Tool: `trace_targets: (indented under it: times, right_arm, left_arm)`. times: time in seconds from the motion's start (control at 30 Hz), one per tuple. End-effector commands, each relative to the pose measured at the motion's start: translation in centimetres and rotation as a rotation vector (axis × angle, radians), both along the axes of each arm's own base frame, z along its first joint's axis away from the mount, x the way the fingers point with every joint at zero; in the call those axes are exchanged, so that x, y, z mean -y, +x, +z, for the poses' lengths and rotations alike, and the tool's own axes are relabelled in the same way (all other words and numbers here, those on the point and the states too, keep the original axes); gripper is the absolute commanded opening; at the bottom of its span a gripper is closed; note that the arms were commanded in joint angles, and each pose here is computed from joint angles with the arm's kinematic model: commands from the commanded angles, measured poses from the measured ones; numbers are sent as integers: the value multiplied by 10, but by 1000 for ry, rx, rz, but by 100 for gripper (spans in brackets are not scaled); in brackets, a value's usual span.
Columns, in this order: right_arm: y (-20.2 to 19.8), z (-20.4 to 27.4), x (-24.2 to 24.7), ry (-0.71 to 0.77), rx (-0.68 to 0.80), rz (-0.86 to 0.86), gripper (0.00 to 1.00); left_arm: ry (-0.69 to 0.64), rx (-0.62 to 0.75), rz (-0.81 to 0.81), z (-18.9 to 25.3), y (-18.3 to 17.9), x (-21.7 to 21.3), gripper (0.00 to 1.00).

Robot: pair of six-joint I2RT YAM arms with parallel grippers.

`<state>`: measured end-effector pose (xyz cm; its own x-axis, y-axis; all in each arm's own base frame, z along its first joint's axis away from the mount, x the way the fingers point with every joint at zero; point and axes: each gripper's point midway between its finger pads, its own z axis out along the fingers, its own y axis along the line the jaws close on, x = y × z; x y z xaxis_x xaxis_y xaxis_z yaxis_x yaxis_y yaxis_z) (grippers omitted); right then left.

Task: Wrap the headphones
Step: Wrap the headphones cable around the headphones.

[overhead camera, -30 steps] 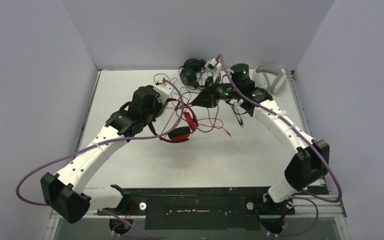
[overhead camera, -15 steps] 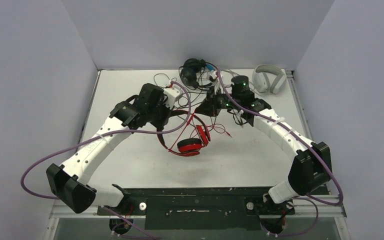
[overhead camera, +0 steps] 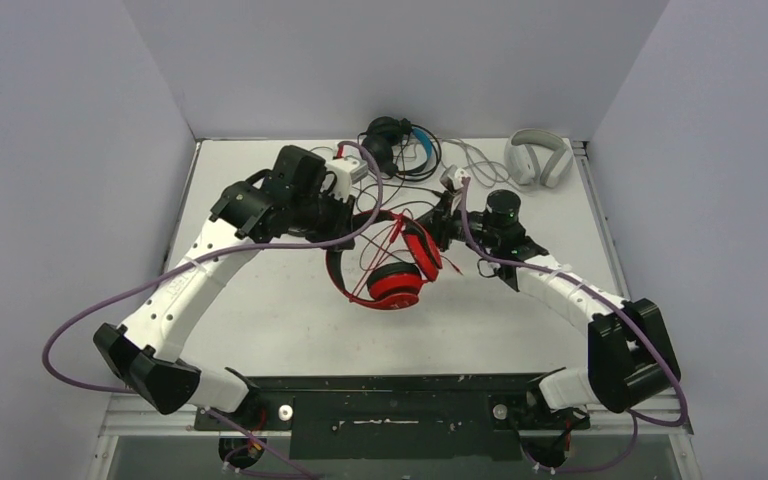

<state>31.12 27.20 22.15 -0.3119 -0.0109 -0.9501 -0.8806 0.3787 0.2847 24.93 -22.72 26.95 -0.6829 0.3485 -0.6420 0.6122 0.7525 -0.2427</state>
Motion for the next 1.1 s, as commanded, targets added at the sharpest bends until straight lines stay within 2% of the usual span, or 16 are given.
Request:
trace_targets:
  times: [0.0,0.17,0.27,0.5,0.63,0.87,1.07]
  right_arm:
    - [-5,45,-7,165,190,51,25]
    - [-6,45,-10,212,239,71,40]
    - [0,43,-11,230,264,60,41]
    - [-8,37,-25,318,235,141,33]
    - [-24,30,-42,348,207,200,22]
    - [-56,25,-74,384,178,285,17]
    - [-111,35,-93,474,118,418,14]
  left_arm:
    - [-179,-34,-2,45,-6,24,0]
    - [-226,-54,53,56,1,29,0]
    - [-266,-78,55,62,1,36,0]
    - [-353,-65,112,90,12,41,0]
    - [-433,-51,143,116,20,47,0]
    - [-484,-16,212,139,34,41,0]
    - [-506,89,425,139,81,5,0]
